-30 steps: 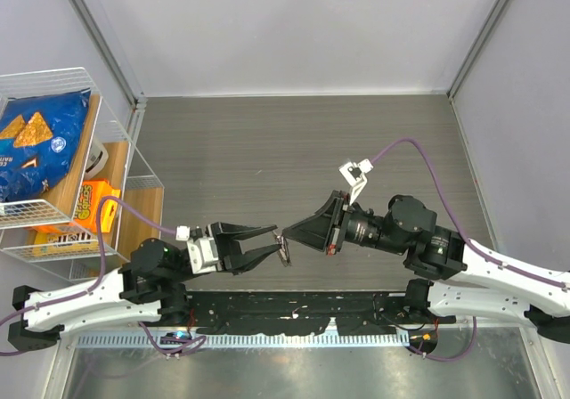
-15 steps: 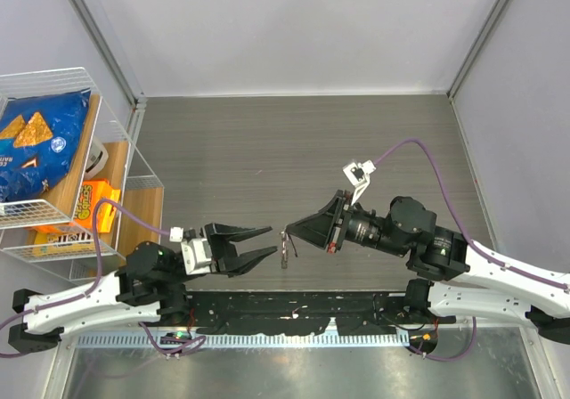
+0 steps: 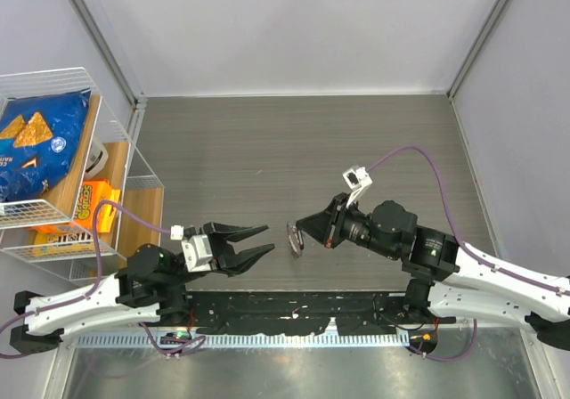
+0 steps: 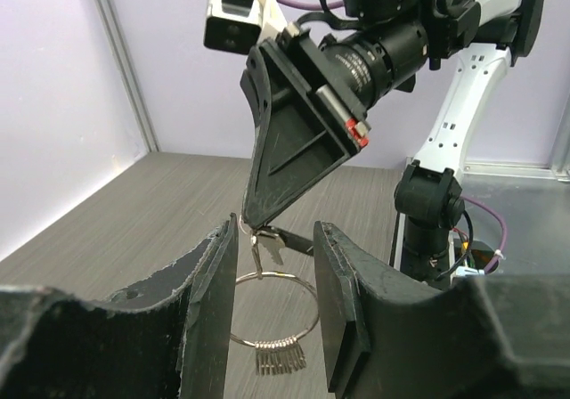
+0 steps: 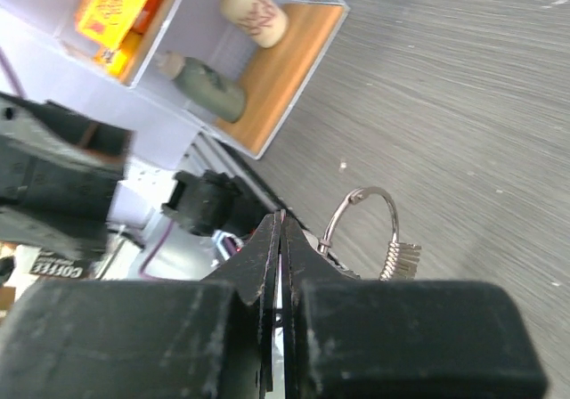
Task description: Put the keys on the keyring
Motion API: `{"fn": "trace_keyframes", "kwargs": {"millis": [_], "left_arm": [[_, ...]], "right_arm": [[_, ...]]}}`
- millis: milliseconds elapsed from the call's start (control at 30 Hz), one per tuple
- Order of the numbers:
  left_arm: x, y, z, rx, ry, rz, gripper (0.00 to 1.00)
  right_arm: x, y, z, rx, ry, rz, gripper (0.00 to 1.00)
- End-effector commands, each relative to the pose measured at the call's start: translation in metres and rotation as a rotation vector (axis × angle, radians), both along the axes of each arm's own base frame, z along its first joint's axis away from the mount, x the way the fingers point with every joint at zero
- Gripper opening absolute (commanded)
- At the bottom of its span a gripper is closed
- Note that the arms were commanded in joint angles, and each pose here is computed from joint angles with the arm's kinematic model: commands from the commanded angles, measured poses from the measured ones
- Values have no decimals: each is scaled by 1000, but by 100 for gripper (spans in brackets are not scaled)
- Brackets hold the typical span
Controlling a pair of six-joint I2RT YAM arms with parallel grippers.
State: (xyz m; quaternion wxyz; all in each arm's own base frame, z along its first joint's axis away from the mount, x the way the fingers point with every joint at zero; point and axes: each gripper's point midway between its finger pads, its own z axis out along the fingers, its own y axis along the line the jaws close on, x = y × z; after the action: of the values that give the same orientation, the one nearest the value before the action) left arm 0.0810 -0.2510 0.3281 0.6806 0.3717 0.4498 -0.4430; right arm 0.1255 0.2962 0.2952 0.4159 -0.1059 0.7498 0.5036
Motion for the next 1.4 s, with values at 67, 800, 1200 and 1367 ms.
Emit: {"fn": "trace_keyframes", "kwargs": {"millis": [67,800,1200,1367], "left_arm": [[4,5,3,-24,24,24,44],[11,5,-6,1,56,60,45],[12,12,-12,-5,73,79,45],[12,13,-13,-3,75,78,45]], "right_arm": [[32,-27,-23,-71,-32,-151,6],[146,-58,-154,-874,-116,-453,5],[153,1,-203,-827,-19,-344,5],[143,15,-214,-836,3,-304,8]]}}
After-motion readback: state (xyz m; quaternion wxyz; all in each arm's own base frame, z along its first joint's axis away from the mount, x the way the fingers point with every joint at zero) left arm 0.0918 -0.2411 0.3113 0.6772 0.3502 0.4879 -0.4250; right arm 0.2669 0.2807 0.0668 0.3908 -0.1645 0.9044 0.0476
